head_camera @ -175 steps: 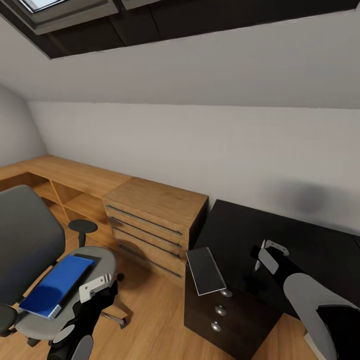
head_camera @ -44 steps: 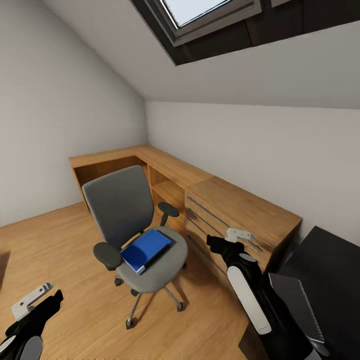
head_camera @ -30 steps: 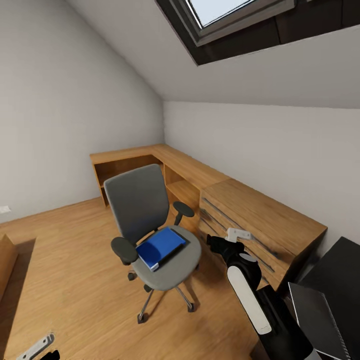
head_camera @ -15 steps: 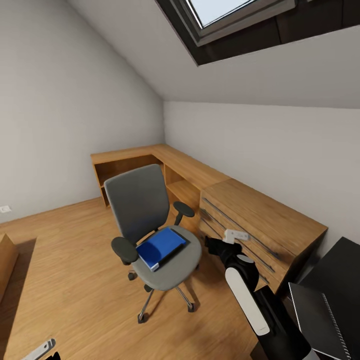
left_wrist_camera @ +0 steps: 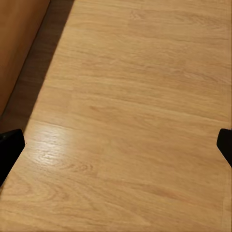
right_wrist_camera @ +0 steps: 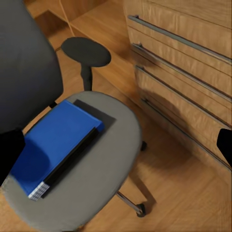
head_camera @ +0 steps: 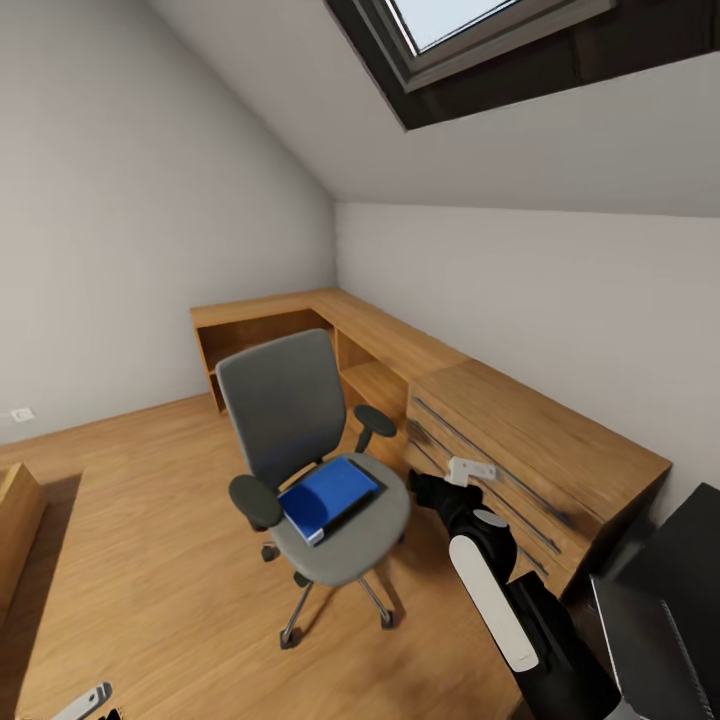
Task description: In the bedroom, organize the workspace by keeping the computer under the desk, ensuring the monitor is on the desk, placing the keyboard on the desk next to the monitor, placing the mouse on the desk next to the keyboard, moving the folder from the swivel chair onto the desk next to the mouse, stacking the notebook on top of the folder with the pen on top of the notebook, and positioning the swivel chair next to the desk.
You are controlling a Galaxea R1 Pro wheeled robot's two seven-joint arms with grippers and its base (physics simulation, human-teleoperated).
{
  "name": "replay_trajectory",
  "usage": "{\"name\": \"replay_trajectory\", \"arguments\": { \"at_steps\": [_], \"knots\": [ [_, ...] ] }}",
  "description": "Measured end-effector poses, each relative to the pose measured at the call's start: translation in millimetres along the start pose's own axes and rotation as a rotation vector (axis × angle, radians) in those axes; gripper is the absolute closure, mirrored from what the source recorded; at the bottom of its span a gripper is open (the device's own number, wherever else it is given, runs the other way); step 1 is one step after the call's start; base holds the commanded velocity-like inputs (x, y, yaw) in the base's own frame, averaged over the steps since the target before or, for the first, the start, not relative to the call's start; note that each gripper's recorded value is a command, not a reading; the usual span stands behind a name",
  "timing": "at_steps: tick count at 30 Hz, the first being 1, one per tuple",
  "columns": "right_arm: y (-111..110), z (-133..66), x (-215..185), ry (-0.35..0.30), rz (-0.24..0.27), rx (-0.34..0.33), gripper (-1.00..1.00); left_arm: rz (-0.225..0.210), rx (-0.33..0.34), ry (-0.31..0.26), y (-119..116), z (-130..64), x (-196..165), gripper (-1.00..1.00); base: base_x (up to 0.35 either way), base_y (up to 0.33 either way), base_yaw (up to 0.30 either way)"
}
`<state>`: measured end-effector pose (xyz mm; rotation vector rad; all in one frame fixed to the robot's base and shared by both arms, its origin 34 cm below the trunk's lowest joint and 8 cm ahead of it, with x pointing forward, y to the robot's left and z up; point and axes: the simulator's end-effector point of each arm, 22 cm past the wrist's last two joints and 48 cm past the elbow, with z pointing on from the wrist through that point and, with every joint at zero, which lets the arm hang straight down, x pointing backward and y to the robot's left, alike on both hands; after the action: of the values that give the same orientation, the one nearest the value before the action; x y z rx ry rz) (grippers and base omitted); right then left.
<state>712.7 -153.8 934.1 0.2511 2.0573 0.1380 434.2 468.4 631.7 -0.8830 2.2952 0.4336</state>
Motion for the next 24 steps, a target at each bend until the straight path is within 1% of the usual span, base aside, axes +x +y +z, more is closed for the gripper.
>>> {"name": "replay_trajectory", "arguments": {
  "at_steps": [6,9,17,24],
  "knots": [
    [0.3,0.1,0.1,-0.001,0.001,0.0,-1.0,0.021,-0.004,-0.004,1.5,0.3,-0.4,-1.0,0.29,0.0,0.264],
    [0.5,0.4,0.5,-0.001,0.001,-0.001,-1.0,0.031,-0.007,0.004,2.6,0.9,3.7,-1.0,0.165,0.0,0.272],
    [9.9,-1.1,5.2,0.004,-0.02,-0.017,-1.0,0.034,-0.009,0.008,3.2,1.2,5.9,-1.0,0.023,0.0,0.274],
    [11.9,-1.4,4.6,-0.004,-0.018,-0.02,-1.0,0.02,0.003,-0.017,-3.8,-1.4,-5.3,-1.0,0.002,0.0,0.259]
  ]
}}
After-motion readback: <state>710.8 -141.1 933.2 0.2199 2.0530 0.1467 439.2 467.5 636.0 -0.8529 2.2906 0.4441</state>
